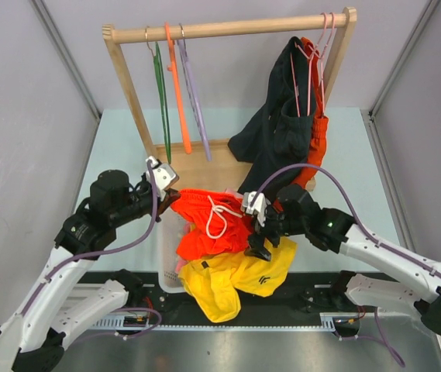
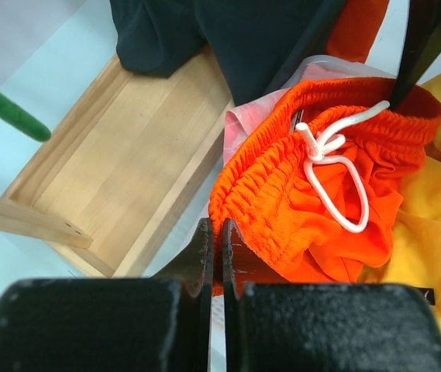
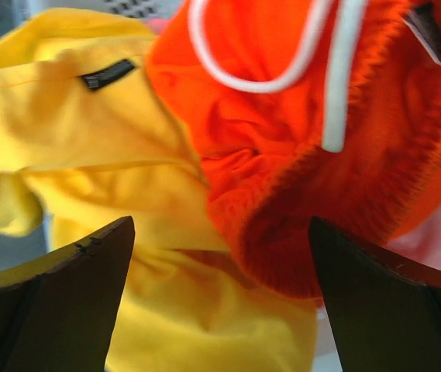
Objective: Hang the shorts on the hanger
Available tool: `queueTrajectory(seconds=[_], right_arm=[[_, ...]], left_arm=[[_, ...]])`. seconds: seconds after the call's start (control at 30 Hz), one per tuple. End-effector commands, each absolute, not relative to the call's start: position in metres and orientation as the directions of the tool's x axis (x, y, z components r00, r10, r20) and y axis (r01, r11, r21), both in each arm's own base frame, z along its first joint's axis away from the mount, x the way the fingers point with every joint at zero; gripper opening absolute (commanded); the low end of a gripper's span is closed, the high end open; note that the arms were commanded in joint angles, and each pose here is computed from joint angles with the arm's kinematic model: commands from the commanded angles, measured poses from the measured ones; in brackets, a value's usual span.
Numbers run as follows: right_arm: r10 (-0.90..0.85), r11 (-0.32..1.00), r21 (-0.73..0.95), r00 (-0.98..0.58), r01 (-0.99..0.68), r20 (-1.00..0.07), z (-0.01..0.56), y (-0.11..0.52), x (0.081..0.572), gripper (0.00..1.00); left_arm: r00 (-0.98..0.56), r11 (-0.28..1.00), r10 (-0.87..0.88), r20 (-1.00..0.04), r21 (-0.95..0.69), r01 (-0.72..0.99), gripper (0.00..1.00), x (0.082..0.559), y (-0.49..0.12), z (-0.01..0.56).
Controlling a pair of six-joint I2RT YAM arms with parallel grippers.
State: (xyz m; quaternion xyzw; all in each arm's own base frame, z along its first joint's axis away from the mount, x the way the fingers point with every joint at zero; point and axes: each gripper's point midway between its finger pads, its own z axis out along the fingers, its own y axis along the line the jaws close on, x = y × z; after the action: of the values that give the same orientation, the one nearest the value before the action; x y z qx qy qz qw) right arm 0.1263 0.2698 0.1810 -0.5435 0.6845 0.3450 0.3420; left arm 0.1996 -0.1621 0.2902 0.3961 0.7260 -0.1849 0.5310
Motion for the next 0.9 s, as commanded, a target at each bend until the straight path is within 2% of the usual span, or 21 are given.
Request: queueTrajectory(seconds=[0.0,0.1,0.13,0.17,0.2,0.3,0.43,0.53,0.7,0.87], right_arm=[[-0.479,0.325,0.034,-0.195,-0.945,-0.856,0.180,0.276,0.161,0.94],[-0.480,0.324,-0.020,-0.146,-0.946,-0.865,0.185,0.276,0.168,0.55],[-0.494,0.306,-0.054,-0.110,-0.951,-0.863,0.187,0.275,0.169,0.28],[-0.508,0.302,-0.070,-0.098,-0.951,-0.856,0.190,0.271,0.169,0.16],[-0.521,0.292,-0.093,-0.077,-0.952,-0.850,0.192,0.267,0.170,0.00],[-0.537,0.331,-0.185,-0.024,-0.925,-0.843,0.212,0.245,0.185,0.00],[-0.485,0.437,-0.351,0.111,-0.828,-0.867,0.297,0.215,0.219,0.00],[-0.468,0.482,-0.435,0.197,-0.760,-0.862,0.356,0.195,0.229,0.00],[-0.463,0.442,-0.577,0.376,-0.687,-0.803,0.416,0.179,0.213,0.00],[-0.443,0.438,-0.675,0.511,-0.593,-0.737,0.465,0.171,0.203,0.00]], left_arm=[[-0.127,0.671,0.312,-0.941,0.124,0.731,0.00,0.207,-0.159,0.299],[-0.139,0.694,0.299,-0.944,0.115,0.711,0.00,0.211,-0.155,0.300],[-0.140,0.695,0.295,-0.945,0.112,0.710,0.00,0.212,-0.155,0.301],[-0.140,0.706,0.288,-0.947,0.111,0.700,0.00,0.213,-0.151,0.306],[-0.136,0.704,0.280,-0.950,0.108,0.702,0.00,0.213,-0.151,0.310],[-0.077,0.674,0.273,-0.959,0.133,0.727,0.00,0.207,-0.153,0.334],[0.054,0.609,0.294,-0.954,0.231,0.759,0.00,0.194,-0.155,0.374],[0.187,0.505,0.322,-0.928,0.335,0.796,0.00,0.178,-0.161,0.403],[0.330,0.402,0.348,-0.877,0.458,0.793,0.00,0.156,-0.160,0.444],[0.388,0.374,0.319,-0.865,0.491,0.787,0.00,0.143,-0.160,0.479]])
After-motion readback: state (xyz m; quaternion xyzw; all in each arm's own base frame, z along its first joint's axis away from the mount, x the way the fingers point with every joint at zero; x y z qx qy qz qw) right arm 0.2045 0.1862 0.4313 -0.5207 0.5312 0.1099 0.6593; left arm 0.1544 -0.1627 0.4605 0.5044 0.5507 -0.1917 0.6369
